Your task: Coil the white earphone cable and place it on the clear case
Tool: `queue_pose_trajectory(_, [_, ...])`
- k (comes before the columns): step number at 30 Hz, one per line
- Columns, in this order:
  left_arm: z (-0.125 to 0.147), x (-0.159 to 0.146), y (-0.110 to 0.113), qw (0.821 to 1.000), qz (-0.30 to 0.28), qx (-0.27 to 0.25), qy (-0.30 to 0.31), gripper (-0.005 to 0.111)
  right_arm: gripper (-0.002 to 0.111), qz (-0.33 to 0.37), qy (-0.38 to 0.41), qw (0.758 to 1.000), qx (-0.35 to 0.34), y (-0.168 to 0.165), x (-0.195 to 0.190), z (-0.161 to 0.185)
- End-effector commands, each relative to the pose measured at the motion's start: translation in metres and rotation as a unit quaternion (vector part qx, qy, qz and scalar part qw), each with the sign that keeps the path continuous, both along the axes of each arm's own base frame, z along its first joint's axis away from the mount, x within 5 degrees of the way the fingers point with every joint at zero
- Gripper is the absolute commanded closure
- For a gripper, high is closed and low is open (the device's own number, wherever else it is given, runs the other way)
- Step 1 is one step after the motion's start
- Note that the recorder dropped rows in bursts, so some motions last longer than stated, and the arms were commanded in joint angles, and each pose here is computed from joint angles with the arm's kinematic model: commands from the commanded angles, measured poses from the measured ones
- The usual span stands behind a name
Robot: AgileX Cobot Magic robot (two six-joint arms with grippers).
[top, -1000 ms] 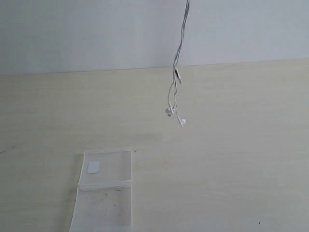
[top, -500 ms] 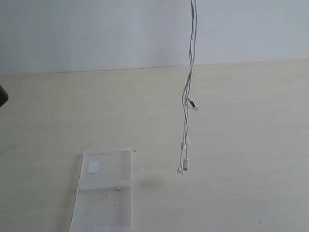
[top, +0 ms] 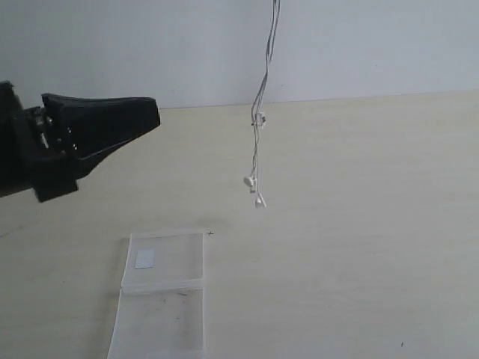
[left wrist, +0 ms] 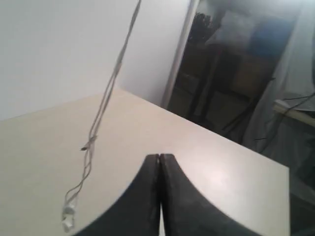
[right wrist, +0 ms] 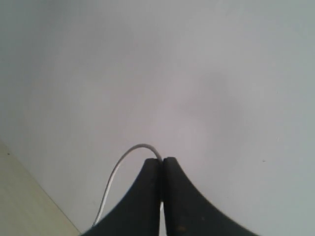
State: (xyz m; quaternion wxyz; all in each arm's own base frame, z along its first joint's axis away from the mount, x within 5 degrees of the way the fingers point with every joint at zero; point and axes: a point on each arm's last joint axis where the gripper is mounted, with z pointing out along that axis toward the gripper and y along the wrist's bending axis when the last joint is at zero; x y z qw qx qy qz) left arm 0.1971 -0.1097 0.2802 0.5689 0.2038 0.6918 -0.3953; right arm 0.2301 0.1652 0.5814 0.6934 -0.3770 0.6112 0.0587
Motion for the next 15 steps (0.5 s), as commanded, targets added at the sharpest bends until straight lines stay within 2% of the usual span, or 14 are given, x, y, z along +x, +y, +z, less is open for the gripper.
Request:
queue_pose_trajectory(1, [-0.005,0.026,0.001,0.997,0.057,0.047,0.025,0.089,0.108,0.001,-0.005,1.000,0.010,0.000,0.000,0.001])
queue_pose_trajectory(4, [-0.010,0.043,-0.004,0.996,0.054,0.050,0.040,0.052,0.108,0.001,0.007,1.000,0.029,0.000,0.000,0.002])
queue_pose_trajectory(5, [-0.012,0.049,-0.006,0.996,0.054,0.052,0.043,0.042,0.108,0.001,0.004,1.000,0.031,0.000,0.000,0.002])
queue_pose_trajectory(6, [-0.014,0.053,-0.007,0.996,0.054,0.053,0.048,0.037,0.108,0.001,0.002,0.999,0.033,0.000,0.000,0.003])
queue_pose_trajectory(10, [-0.024,0.075,-0.015,0.996,0.046,0.051,0.065,0.035,0.108,0.006,0.004,0.999,0.039,0.001,-0.001,0.003])
queue_pose_trajectory(15, [-0.018,0.086,-0.027,0.999,-0.008,0.004,0.037,0.035,0.108,0.007,0.013,0.999,0.051,0.001,-0.001,0.003])
